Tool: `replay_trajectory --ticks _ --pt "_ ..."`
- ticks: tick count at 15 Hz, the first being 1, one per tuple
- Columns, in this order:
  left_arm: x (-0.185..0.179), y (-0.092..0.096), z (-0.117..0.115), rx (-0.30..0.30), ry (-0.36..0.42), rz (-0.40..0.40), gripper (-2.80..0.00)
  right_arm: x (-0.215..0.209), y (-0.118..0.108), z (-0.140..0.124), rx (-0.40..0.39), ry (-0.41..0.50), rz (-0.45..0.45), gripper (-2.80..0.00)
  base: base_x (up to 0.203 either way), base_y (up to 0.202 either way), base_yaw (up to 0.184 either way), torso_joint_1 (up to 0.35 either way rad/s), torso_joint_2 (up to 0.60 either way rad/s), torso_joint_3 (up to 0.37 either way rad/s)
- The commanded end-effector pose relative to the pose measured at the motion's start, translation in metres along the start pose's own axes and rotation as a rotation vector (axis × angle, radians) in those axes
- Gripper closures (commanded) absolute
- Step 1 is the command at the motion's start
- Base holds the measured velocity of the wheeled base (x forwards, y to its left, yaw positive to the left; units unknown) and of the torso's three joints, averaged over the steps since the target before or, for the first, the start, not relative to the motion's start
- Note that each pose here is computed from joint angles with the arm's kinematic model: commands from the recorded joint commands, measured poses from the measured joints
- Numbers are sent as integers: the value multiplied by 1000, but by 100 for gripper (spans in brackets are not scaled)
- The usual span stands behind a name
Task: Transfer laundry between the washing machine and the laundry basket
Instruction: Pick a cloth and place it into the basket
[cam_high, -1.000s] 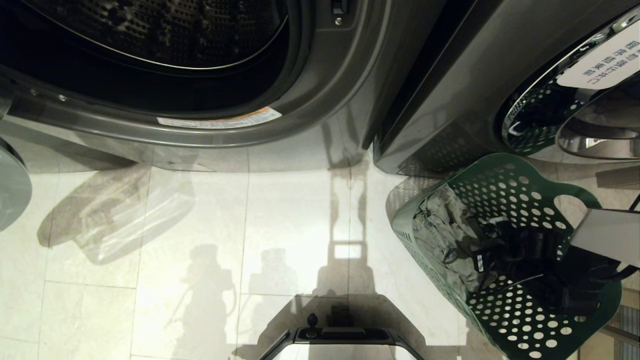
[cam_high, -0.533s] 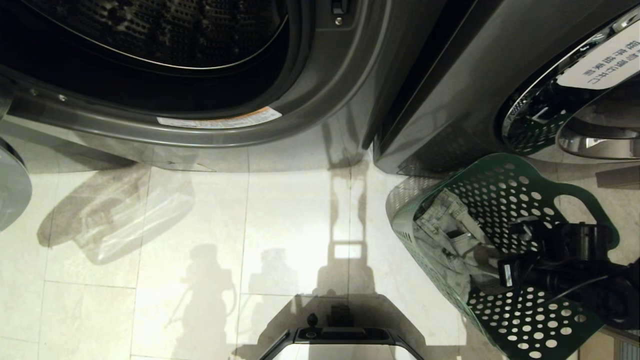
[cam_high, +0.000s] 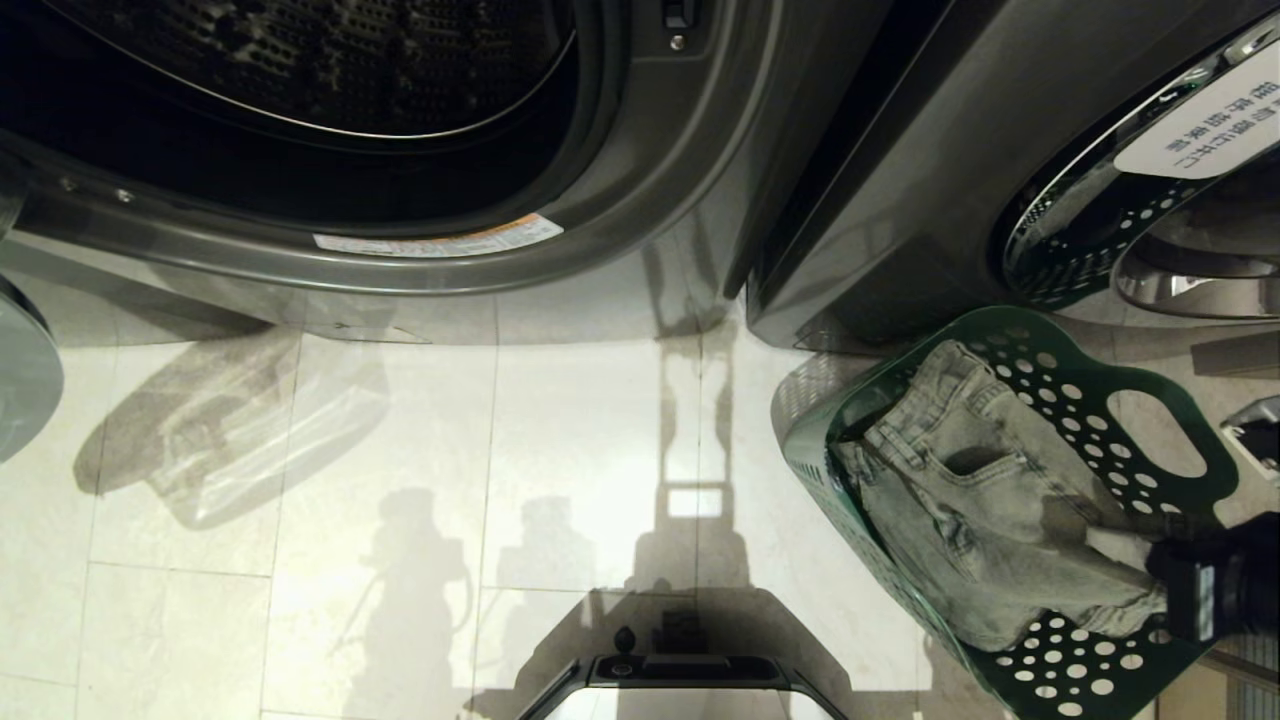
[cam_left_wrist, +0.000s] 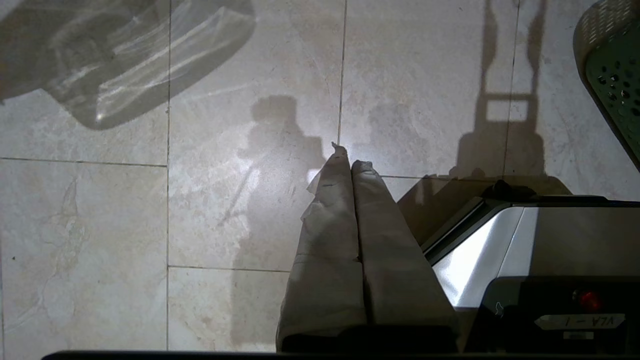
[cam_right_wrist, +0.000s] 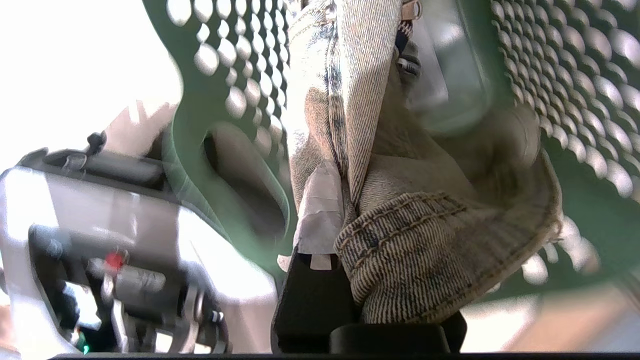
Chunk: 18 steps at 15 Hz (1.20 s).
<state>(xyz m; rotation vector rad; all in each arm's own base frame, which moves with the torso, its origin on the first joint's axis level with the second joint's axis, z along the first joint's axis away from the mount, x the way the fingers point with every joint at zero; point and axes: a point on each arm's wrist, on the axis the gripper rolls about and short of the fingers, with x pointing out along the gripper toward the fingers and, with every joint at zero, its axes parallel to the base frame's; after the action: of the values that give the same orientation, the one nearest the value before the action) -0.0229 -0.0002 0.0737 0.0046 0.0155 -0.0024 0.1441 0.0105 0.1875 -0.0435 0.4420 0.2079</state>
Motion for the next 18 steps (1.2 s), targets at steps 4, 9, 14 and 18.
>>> replay_trajectory --ticks 4,9,14,18 --pt "0 0 0 0 -2 1 0 -89 13 13 -50 -197 -108 0 0 0 0 0 0 0" --pt "0 0 0 0 -2 1 0 -109 17 -1 -60 -167 -53 0 0 0 0 0 0 0" --pt "0 0 0 0 -2 1 0 -115 17 -15 -83 -173 -71 0 0 0 0 0 0 0" --pt "0 0 0 -2 -2 1 0 -133 19 -33 -116 -185 -132 0 0 0 0 0 0 0"
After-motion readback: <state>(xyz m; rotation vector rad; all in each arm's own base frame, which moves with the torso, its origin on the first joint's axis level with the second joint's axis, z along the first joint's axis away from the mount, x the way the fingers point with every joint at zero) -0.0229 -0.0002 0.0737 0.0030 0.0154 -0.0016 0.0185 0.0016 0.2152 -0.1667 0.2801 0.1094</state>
